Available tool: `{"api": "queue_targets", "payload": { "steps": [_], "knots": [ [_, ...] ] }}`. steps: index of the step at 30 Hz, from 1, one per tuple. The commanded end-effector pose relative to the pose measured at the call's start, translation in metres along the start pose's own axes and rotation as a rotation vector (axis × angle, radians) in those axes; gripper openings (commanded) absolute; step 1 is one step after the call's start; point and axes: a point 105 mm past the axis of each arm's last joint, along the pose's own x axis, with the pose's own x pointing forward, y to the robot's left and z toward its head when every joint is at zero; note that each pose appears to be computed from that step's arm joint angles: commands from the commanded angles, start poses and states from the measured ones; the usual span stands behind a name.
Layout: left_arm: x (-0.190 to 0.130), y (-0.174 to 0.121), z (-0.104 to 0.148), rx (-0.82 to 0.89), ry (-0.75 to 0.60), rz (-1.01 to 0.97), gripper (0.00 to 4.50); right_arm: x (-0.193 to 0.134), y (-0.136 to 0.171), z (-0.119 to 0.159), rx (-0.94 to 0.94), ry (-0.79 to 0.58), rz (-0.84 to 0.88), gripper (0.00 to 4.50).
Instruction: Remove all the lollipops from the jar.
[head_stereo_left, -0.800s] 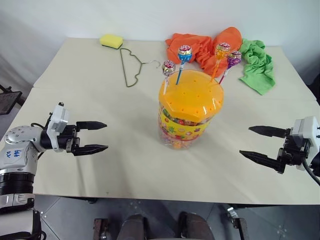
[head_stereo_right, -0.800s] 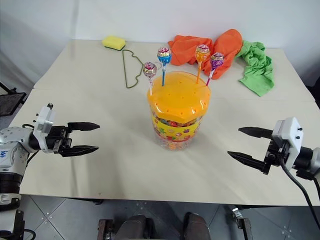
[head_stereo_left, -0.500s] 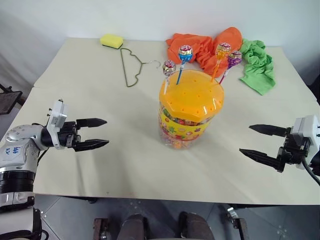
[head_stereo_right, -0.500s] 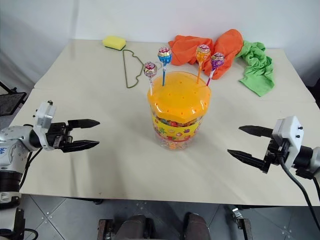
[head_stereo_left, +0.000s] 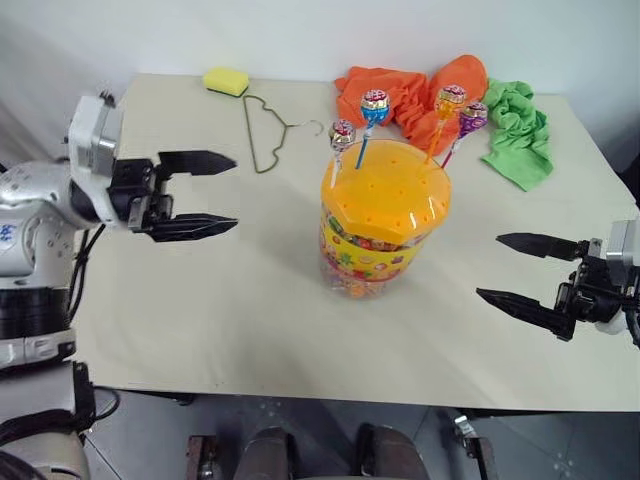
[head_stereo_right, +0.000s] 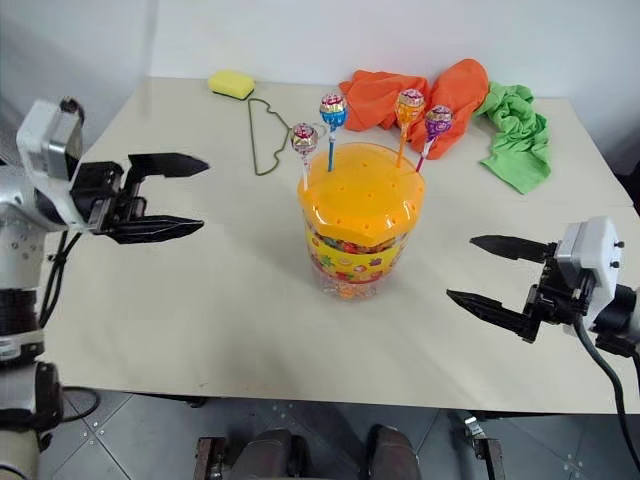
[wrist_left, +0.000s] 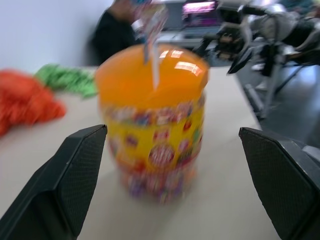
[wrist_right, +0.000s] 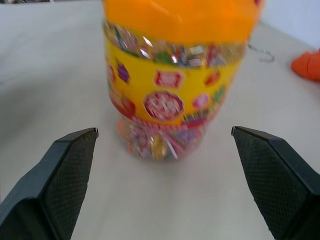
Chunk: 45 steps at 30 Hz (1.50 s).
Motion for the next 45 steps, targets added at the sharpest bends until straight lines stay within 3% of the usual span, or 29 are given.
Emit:
{"api": "queue_targets", "payload": {
  "steps": [1, 6, 19, 22, 31, 35, 40, 45],
  "knots": [
    [0.021, -0.001, 0.01, 0.041, -0.053, -0.127, 4.5, -0.002, 0.007, 0.028, -0.04, -0.084, -0.034, 4.49],
    [0.048, 0.008, 0.012, 0.044, -0.097, -0.225, 4.5, -0.004, 0.012, 0.045, -0.051, -0.138, -0.081, 4.49],
    [0.087, 0.029, -0.004, 0.011, -0.1, -0.299, 4.5, -0.011, 0.016, 0.046, -0.065, -0.15, -0.19, 4.49],
    [0.088, 0.028, -0.001, 0.013, -0.126, -0.316, 3.92, -0.011, 0.017, 0.047, -0.066, -0.155, -0.195, 4.5],
    [0.091, 0.028, 0.003, 0.018, -0.144, -0.327, 1.23, -0.011, 0.015, 0.05, -0.071, -0.163, -0.199, 4.5],
    [0.092, 0.032, 0.017, 0.026, -0.192, -0.299, 0.13, -0.009, 0.012, 0.052, -0.076, -0.17, -0.194, 4.5],
    [0.083, 0.032, 0.034, 0.068, -0.209, -0.275, 0.01, -0.007, 0.008, 0.052, -0.078, -0.173, -0.187, 4.5],
    [0.067, 0.046, 0.069, 0.117, -0.282, -0.12, 0.01, -0.004, 0.003, 0.054, -0.086, -0.177, -0.168, 4.5]
  ]
}}
